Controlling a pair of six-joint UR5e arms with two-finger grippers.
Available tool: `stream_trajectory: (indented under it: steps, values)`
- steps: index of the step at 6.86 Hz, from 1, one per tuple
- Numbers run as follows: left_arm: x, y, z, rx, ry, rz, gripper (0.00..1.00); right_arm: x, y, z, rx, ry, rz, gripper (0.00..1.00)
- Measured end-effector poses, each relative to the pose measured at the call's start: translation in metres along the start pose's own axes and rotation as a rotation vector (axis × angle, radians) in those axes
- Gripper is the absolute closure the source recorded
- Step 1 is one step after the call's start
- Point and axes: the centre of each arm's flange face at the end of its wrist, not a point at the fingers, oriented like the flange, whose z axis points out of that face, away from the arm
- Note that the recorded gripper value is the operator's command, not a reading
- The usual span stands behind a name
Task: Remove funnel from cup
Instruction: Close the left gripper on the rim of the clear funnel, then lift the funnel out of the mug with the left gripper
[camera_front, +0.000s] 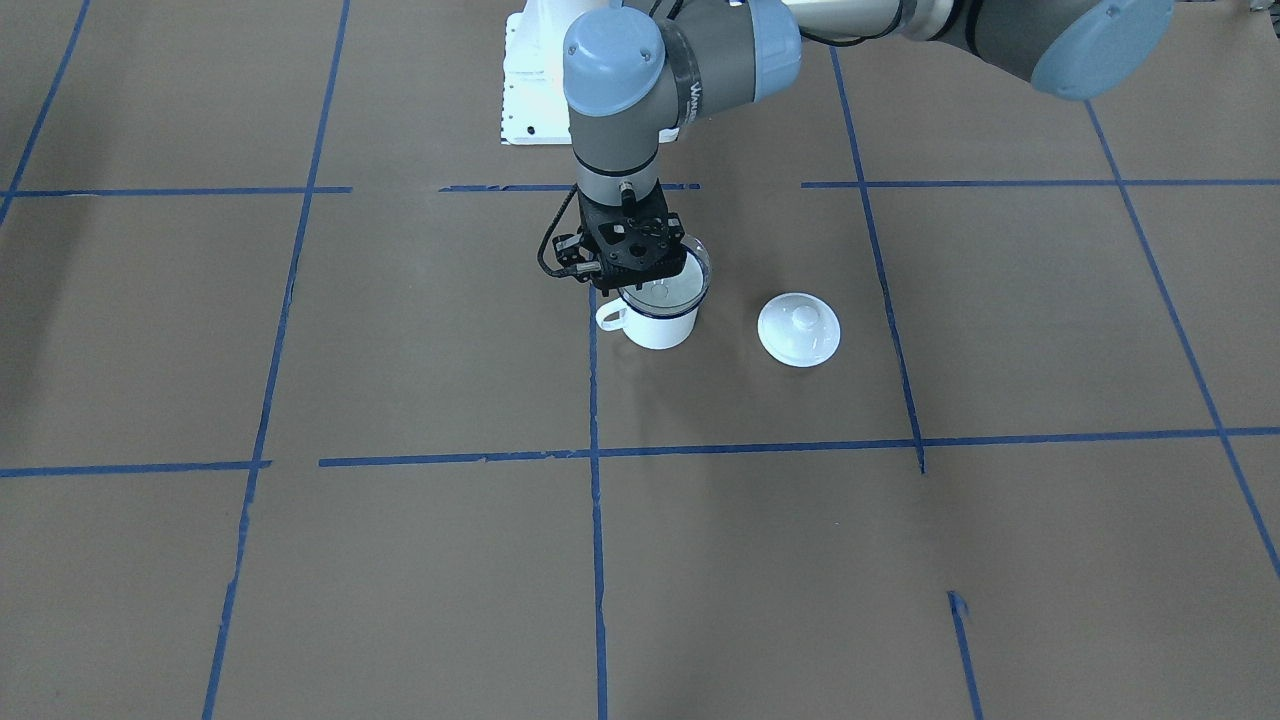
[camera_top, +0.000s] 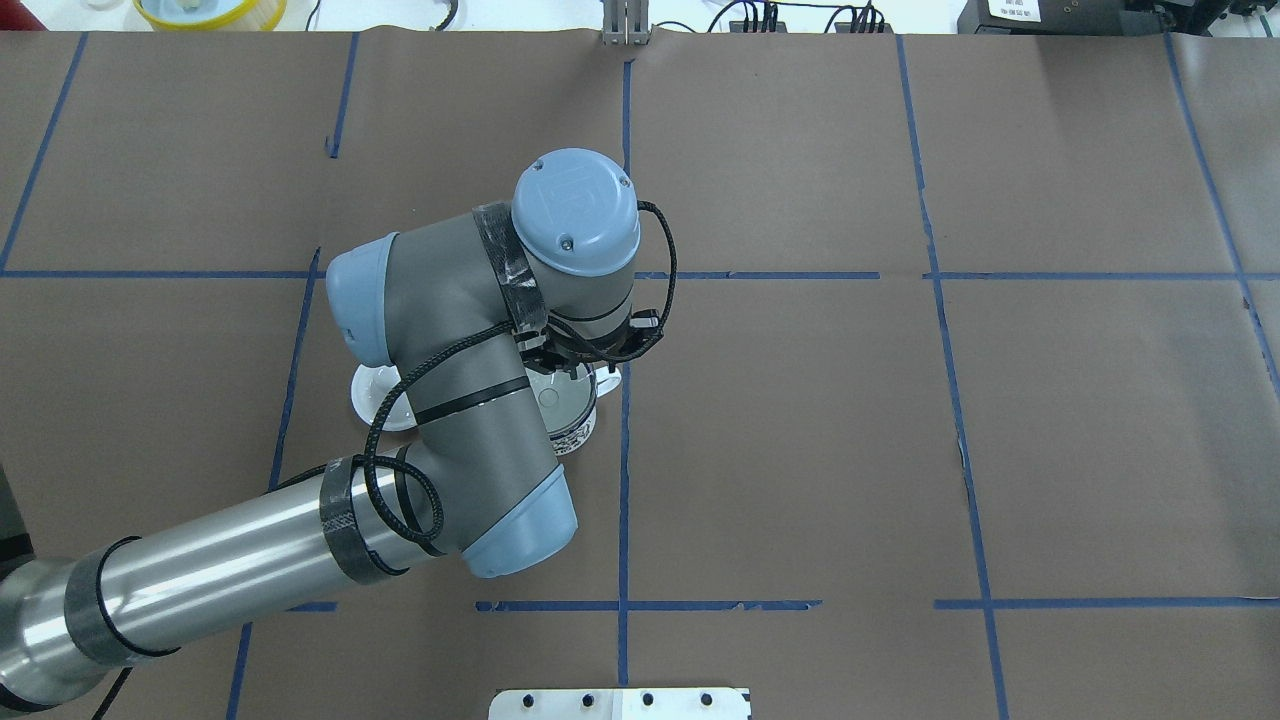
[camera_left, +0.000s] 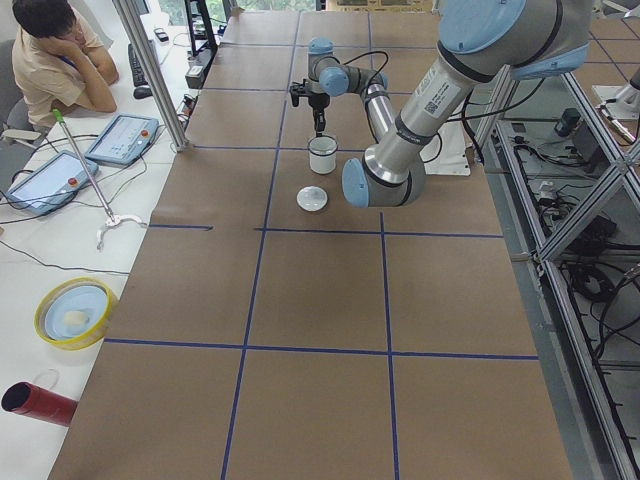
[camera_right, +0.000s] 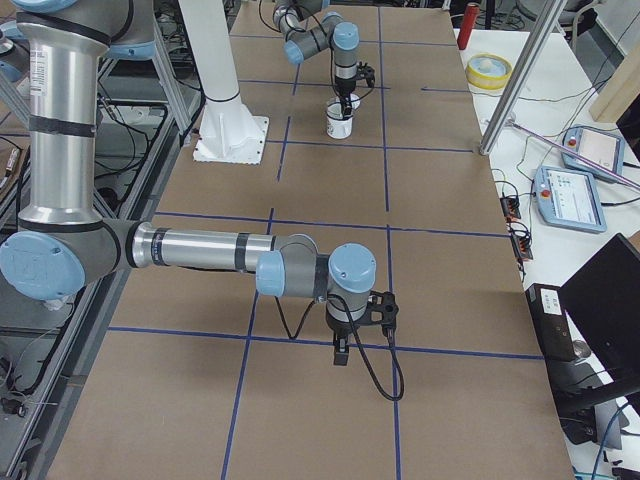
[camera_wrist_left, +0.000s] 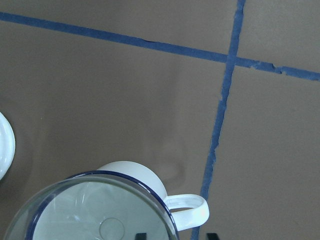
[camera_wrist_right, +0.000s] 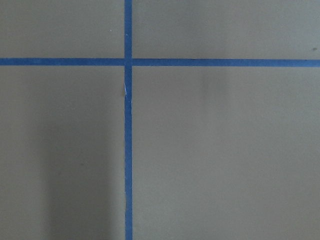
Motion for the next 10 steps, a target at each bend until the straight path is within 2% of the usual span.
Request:
stream_trajectory:
  steps: [3,5,7,8,9,10]
  values:
    - [-0.004,0.008,-0.024,0.002,0.013,0.01,1.0,0.0,0.0,0.0,0.0,0.0,0.0,0.0]
    - [-0.008,0.02,-0.071,0.009,0.029,0.014,1.0,0.0,0.0,0.0,0.0,0.0,0.0,0.0]
    - [-0.014,0.008,-0.142,0.055,0.081,-0.032,1.0,0.0,0.0,0.0,0.0,0.0,0.0,0.0]
    - [-0.025,-0.008,-0.168,0.092,0.139,-0.129,1.0,0.0,0.0,0.0,0.0,0.0,0.0,0.0]
    - [-0.041,-0.029,-0.177,0.127,0.242,-0.292,1.0,0.0,0.0,0.0,0.0,0.0,0.0,0.0]
    - [-0.061,-0.051,-0.172,0.176,0.377,-0.461,1.0,0.0,0.0,0.0,0.0,0.0,0.0,0.0]
